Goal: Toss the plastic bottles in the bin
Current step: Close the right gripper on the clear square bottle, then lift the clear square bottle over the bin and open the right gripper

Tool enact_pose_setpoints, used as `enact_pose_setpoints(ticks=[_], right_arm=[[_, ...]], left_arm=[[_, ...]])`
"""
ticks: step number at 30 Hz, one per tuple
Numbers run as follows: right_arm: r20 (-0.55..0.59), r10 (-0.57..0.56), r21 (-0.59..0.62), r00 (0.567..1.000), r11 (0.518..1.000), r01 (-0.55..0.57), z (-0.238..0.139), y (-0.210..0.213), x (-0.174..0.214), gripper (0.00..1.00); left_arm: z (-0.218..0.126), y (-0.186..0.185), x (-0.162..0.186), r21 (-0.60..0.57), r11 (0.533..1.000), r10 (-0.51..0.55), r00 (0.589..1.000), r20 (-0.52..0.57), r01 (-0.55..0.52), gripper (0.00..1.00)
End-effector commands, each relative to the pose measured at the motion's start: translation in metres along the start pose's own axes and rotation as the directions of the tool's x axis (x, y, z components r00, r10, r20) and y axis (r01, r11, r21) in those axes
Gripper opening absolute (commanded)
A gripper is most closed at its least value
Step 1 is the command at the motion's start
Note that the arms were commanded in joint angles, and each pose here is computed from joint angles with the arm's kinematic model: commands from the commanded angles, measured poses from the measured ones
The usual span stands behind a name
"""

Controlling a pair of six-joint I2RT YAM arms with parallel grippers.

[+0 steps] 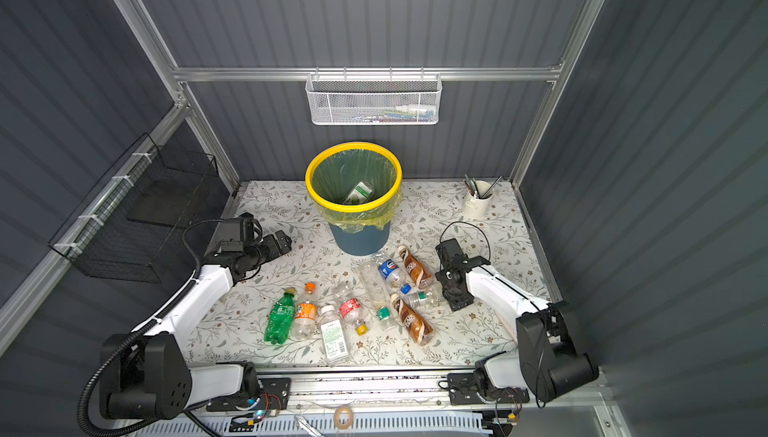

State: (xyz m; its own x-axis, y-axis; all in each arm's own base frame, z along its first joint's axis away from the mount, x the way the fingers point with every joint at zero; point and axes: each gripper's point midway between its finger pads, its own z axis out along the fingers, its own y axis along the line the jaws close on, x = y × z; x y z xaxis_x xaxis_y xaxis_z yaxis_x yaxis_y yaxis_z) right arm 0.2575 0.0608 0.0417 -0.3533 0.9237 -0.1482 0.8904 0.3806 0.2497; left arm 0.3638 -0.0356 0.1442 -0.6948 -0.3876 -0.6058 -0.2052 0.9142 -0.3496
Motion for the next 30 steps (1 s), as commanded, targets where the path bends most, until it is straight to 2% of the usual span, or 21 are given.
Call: enact_pose_setpoints(ticks=[1,10,15,19,22,24,27,30], right_arm=[[0.032,-0.012,0.031,0.999,0.999,0.011,0.002,-0.011,-0.013,0.65],[0.114,-0.044,-0.036,0.993,0.998,0.048,-0.018,-0.007,-0.051,0.51],[0.147,-0.071,-0.123,0.987,0.988,0.089,-0.039,0.004,-0.07,0.5],[0.19,-0.127,-0.223,0.974,0.96,0.169,-0.067,0.026,-0.089,0.51],[0.205,-0.113,-0.4,0.972,0.897,0.189,-0.105,0.052,-0.106,0.52],[0.236,-0.12,-0.507,0.964,0.831,0.227,-0.139,0.075,-0.12,0.51],[0.305,-0.161,-0.583,0.939,0.747,0.318,-0.193,0.108,-0.132,0.53],[0.314,-0.182,-0.673,0.932,0.65,0.353,-0.232,0.143,-0.133,0.54]], left_arm=[[0.004,0.0,0.005,0.011,1.0,0.012,1.0,-0.017,-0.012,0.99],[0.002,0.003,0.004,-0.002,1.0,-0.001,1.0,-0.007,0.001,1.0],[0.0,0.005,0.003,-0.013,1.0,-0.011,1.0,0.001,0.011,1.0],[-0.002,0.005,0.004,-0.01,0.999,-0.041,0.999,0.011,0.042,0.99],[-0.005,0.004,0.005,0.001,0.998,-0.063,0.998,0.017,0.063,0.99],[-0.006,0.004,0.006,0.007,0.998,-0.069,0.997,0.022,0.069,1.0],[-0.007,0.005,0.009,0.006,0.997,-0.071,0.997,0.017,0.071,0.99],[-0.007,0.007,0.013,0.0,0.997,-0.071,0.997,0.005,0.071,0.99]])
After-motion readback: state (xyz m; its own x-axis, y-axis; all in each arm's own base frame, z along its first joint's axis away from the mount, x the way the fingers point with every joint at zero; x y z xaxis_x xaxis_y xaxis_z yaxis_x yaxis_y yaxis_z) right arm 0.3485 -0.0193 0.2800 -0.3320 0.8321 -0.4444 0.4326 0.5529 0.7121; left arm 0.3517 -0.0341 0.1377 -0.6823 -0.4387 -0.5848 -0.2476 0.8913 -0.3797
